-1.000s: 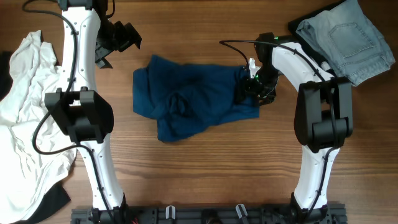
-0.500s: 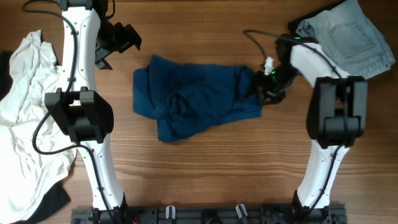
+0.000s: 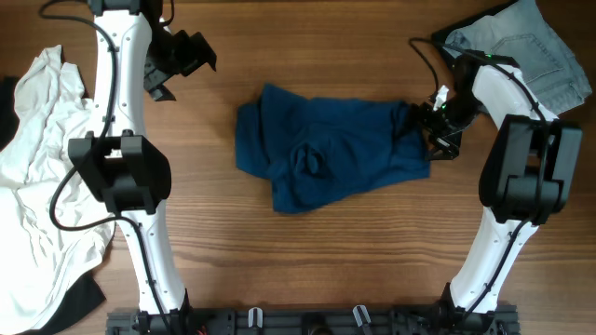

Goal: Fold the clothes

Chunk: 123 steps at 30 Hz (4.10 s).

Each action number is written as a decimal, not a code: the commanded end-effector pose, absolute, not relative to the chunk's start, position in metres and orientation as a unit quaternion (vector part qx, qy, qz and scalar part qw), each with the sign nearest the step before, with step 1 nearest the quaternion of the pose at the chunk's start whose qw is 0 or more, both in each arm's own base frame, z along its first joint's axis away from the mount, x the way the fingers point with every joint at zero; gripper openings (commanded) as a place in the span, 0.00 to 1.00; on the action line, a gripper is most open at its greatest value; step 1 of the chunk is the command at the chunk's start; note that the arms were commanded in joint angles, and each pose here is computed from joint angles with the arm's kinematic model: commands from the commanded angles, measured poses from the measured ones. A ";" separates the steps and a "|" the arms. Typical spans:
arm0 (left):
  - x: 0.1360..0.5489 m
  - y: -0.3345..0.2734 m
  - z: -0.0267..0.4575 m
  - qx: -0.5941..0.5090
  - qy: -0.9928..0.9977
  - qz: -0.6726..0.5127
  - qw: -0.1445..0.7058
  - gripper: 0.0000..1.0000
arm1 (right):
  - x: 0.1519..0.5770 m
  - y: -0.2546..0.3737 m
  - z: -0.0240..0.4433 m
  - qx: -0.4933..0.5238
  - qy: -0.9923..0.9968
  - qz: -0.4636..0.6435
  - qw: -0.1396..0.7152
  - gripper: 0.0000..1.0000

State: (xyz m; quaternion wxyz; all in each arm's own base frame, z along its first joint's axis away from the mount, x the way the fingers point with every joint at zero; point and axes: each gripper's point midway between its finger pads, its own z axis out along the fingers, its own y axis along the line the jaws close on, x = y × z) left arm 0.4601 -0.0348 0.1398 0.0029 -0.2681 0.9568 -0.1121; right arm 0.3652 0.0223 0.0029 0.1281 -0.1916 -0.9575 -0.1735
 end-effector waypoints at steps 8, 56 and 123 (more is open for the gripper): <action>0.414 -0.110 0.071 -0.193 0.936 -0.262 -0.134 0.96 | 0.351 -0.013 -0.033 -0.168 -0.968 -0.090 0.166 0.95; 0.447 -0.133 0.080 -0.115 0.911 -0.395 0.024 0.04 | 0.422 0.053 0.037 -0.038 -0.985 -0.155 0.069 0.12; 0.443 -0.340 0.139 -0.085 0.905 -0.389 0.149 0.04 | 0.389 0.111 -0.052 0.003 -0.970 -0.174 0.169 0.04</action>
